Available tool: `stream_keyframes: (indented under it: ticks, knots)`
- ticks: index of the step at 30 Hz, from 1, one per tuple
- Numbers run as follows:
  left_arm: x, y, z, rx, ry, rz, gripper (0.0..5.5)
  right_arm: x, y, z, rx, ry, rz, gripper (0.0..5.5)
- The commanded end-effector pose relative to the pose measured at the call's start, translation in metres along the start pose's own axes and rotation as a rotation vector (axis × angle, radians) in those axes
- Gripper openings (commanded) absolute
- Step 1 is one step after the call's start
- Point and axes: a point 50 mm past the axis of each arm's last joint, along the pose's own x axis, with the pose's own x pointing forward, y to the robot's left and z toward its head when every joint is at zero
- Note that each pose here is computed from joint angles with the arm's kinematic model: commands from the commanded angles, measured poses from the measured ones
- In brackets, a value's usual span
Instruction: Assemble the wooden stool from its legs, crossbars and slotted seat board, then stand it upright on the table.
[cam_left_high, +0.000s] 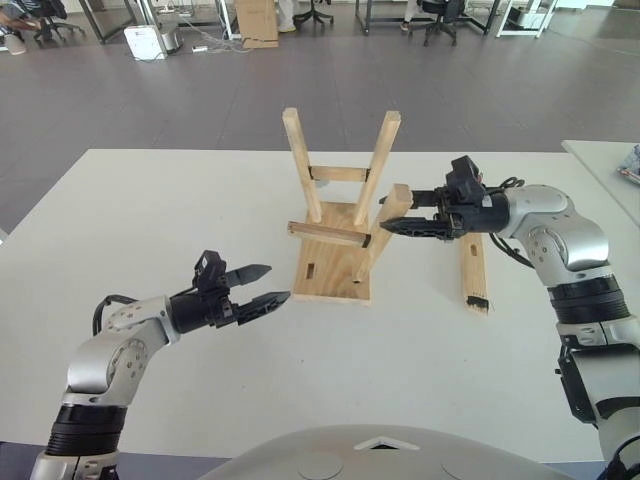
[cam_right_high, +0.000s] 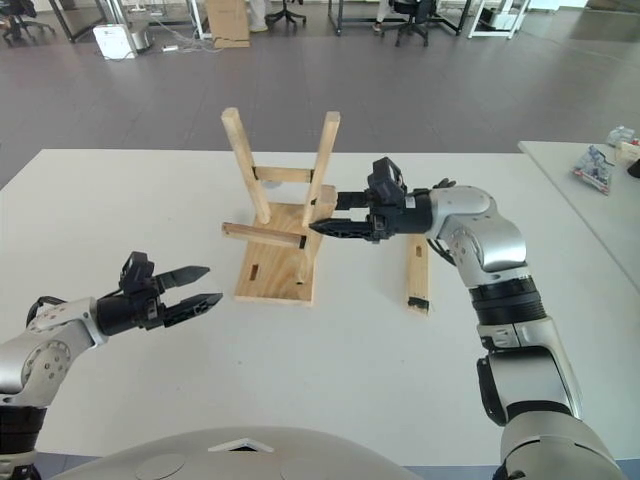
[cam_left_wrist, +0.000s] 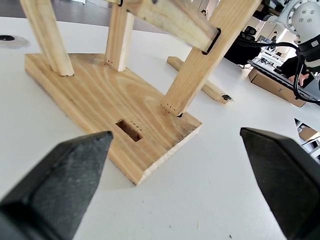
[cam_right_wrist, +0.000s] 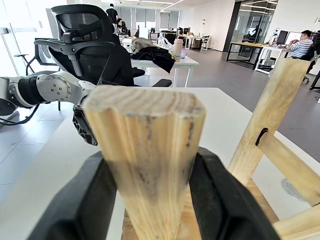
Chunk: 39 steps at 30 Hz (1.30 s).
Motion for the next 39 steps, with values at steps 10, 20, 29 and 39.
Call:
stream_keyframes:
  ticks: [10,20,29,39]
  knots:
    - [0.007,-0.001,0.002,0.024,-0.009,0.004,4.71,-0.001,0.001,-0.038,0.195,0.179,-0.073,3.62]
    - [-0.001,0.000,-0.011,0.015,-0.013,0.087,4.71,-0.094,-0.039,-0.077,0.147,0.439,-0.867,4.50]
    - [0.001,-0.003,-0.017,0.011,-0.014,0.107,4.71,-0.096,-0.025,-0.137,0.435,0.548,-1.302,4.50]
    - [0.002,-0.001,-0.022,-0.035,0.028,0.161,4.71,-0.080,-0.009,-0.157,0.627,0.550,-1.296,3.06]
